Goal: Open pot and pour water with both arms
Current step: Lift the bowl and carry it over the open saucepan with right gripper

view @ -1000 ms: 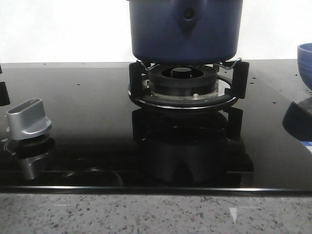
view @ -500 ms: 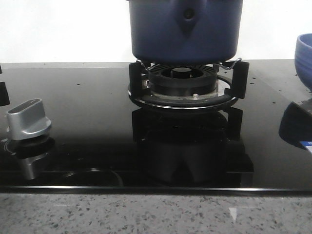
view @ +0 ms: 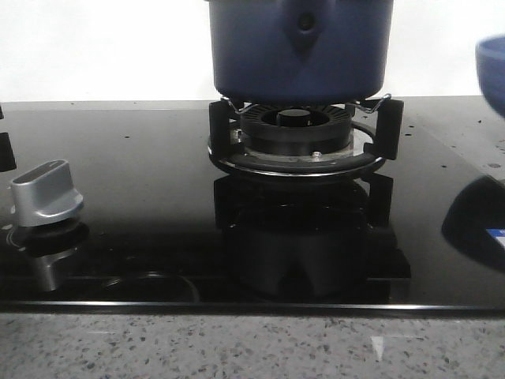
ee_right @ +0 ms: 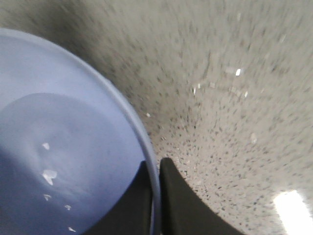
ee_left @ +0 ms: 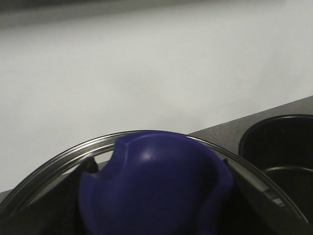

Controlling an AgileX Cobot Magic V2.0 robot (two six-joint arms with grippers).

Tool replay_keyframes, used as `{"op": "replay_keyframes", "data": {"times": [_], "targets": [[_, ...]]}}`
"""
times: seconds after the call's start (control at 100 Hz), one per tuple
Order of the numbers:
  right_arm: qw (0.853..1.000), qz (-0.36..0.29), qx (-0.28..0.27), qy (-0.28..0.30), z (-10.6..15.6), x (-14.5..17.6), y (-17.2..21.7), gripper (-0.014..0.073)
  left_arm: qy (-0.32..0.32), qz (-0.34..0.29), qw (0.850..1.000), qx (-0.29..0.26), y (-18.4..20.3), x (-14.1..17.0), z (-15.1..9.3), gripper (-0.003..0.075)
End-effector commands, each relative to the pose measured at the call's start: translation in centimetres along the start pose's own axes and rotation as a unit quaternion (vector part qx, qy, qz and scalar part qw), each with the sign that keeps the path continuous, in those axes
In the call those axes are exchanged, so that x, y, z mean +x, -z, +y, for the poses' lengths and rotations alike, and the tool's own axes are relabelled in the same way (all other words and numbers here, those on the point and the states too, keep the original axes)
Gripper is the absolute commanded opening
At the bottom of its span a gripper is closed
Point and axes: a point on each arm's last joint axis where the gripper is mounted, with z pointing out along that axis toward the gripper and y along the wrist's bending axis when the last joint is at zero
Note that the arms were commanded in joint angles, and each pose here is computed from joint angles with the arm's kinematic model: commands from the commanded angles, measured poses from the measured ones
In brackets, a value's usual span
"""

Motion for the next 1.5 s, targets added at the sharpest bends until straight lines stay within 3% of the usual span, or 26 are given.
{"op": "replay_keyframes", "data": {"times": [0.0, 0.24, 0.47, 0.95, 1.49], "targets": [[0.998, -0.065, -0.020, 0.016, 0.5, -1.6, 4.2, -0.0049, 0.019, -0.040, 0.999, 0.014, 1.2, -2.1, -0.1, 0.0261], [0.987, -0.135, -0.088, 0.023, 2.2, -3.8, 9.7, -0.0048, 0.019, -0.040, 0.999, 0.014, 1.2, -2.1, -0.1, 0.0261], [0.974, -0.166, -0.145, 0.056, 5.1, -4.3, 12.3, -0.0048, 0.019, -0.040, 0.999, 0.014, 1.2, -2.1, -0.1, 0.0261], [0.951, -0.133, -0.221, 0.169, 14.4, -4.8, 11.0, -0.0048, 0.019, -0.040, 0.999, 0.014, 1.2, -2.1, -0.1, 0.0261], [0.915, -0.254, -0.231, 0.210, 16.5, -7.1, 11.8, -0.0048, 0.019, -0.040, 0.999, 0.014, 1.2, -2.1, -0.1, 0.0261]]}}
